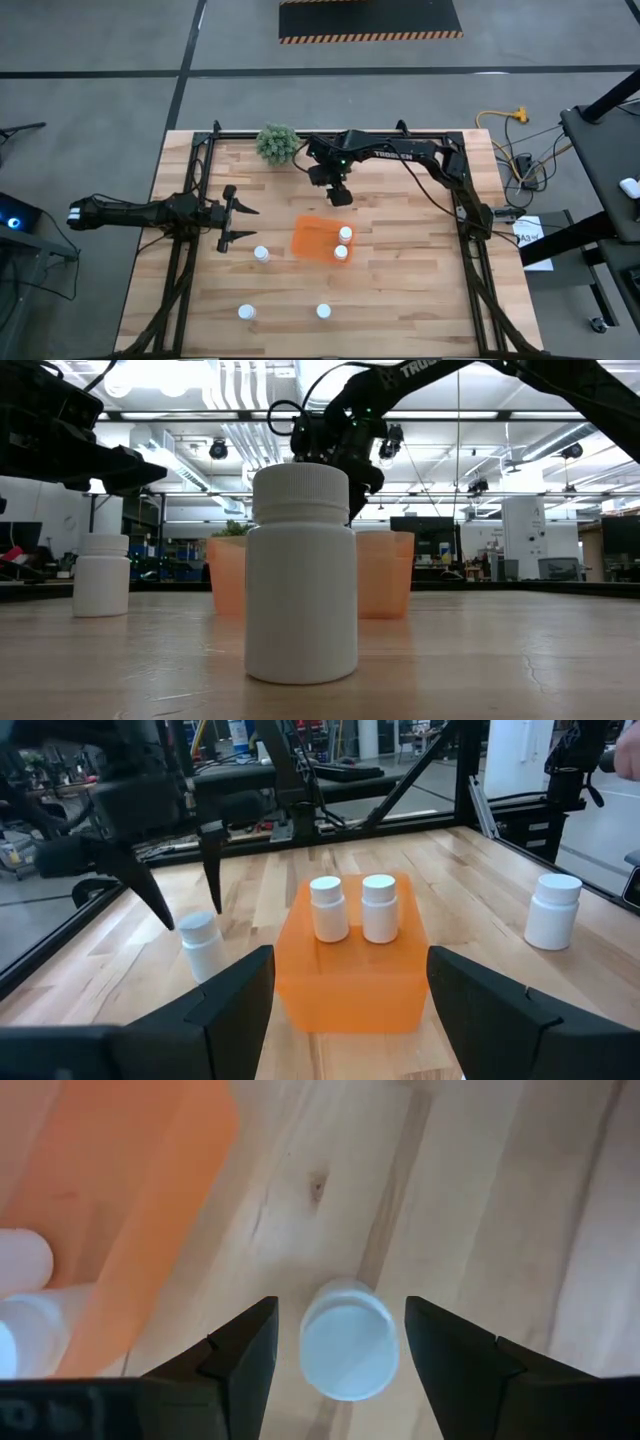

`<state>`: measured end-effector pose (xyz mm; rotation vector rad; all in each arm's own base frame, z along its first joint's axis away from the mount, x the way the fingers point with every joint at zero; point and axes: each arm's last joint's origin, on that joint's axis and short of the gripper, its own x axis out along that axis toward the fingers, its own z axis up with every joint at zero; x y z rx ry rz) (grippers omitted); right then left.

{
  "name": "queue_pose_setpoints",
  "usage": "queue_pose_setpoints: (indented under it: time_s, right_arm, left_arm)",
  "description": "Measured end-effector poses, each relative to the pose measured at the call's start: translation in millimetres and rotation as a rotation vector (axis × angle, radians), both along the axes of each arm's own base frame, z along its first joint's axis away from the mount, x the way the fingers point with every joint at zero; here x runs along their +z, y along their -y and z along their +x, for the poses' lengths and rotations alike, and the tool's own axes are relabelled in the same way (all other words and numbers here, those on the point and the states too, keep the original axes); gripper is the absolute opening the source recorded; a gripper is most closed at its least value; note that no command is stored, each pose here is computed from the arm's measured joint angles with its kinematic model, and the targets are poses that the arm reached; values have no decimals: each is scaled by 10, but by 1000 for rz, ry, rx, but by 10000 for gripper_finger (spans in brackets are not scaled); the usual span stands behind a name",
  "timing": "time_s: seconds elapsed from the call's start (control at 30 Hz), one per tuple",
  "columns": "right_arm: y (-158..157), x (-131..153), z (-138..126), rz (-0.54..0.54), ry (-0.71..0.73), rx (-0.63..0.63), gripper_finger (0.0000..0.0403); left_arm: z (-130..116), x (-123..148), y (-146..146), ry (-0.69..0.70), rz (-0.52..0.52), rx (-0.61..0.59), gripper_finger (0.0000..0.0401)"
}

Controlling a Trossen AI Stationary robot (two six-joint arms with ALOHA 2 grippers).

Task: Pick and place pill bottles into a basket
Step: Put the pill bottle into the bin

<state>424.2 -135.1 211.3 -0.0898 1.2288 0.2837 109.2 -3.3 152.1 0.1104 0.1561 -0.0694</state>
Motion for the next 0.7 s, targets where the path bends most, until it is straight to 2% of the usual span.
queue_pose_setpoints:
  time_s: [0.43,0.7]
  right_arm:
    - [105,-316,-141,5,-73,-49,208]
    - [113,-333,-135,10,-56,-48,208]
  left_arm:
    - [0,1,0,1,0,0,245]
    - [0,0,0,0,0,0,245]
